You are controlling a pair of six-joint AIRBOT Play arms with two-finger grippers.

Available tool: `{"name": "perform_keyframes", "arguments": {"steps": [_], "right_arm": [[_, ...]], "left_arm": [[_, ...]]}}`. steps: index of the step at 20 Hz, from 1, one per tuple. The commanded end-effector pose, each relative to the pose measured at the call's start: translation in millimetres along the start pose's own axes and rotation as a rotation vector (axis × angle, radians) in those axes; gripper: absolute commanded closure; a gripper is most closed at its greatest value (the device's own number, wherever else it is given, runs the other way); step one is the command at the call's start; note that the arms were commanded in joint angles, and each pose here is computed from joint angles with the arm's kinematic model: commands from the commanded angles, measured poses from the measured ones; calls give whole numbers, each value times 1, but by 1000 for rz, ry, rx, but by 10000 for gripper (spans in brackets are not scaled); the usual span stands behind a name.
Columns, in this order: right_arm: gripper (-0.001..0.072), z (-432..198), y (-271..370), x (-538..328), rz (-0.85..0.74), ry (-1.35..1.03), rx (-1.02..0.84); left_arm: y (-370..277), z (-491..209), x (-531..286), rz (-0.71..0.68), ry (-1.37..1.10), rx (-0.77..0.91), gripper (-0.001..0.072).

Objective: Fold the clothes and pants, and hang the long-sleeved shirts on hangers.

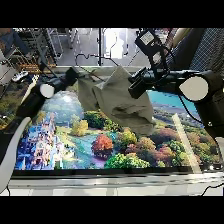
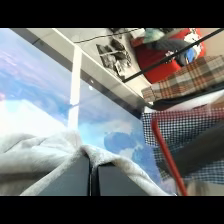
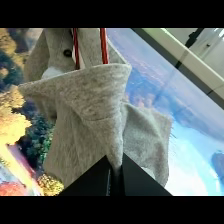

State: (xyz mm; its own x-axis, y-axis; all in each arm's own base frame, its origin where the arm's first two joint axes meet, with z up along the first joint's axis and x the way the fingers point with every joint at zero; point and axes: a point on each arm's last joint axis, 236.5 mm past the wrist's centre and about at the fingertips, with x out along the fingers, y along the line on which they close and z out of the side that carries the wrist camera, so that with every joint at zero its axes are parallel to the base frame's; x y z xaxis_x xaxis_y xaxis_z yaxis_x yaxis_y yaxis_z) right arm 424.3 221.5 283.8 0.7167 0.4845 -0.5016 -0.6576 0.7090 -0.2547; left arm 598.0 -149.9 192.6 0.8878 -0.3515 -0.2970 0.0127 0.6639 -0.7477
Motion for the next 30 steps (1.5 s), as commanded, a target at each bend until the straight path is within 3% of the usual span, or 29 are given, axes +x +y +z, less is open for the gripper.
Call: {"name": "perform_keyframes", "arguments": {"steps": [1, 5, 13, 18, 24, 27, 30], "right_arm": [[690, -2, 13, 0, 57, 6, -23], [690, -27, 14, -1, 67, 107, -125], [691, -72, -35, -5, -58, 338, -549], [692, -98, -69, 20, -145, 471, -635], [692, -136, -66, 73, -100, 551, -585], [692, -162, -57, 103, -70, 590, -482], [691, -162, -59, 122, -144, 541, -277]], "left_arm": [[14, 19, -13, -50, 72, -39, 692], [36, 23, -24, -25, 133, -49, 692], [16, 12, -55, -170, 302, 71, 691], [23, -5, -69, -190, 403, 132, 691], [16, -32, -81, -239, 516, 192, 690], [-22, -31, -91, -415, 493, 213, 691], [-60, -41, -118, -616, 539, 208, 690]]}}
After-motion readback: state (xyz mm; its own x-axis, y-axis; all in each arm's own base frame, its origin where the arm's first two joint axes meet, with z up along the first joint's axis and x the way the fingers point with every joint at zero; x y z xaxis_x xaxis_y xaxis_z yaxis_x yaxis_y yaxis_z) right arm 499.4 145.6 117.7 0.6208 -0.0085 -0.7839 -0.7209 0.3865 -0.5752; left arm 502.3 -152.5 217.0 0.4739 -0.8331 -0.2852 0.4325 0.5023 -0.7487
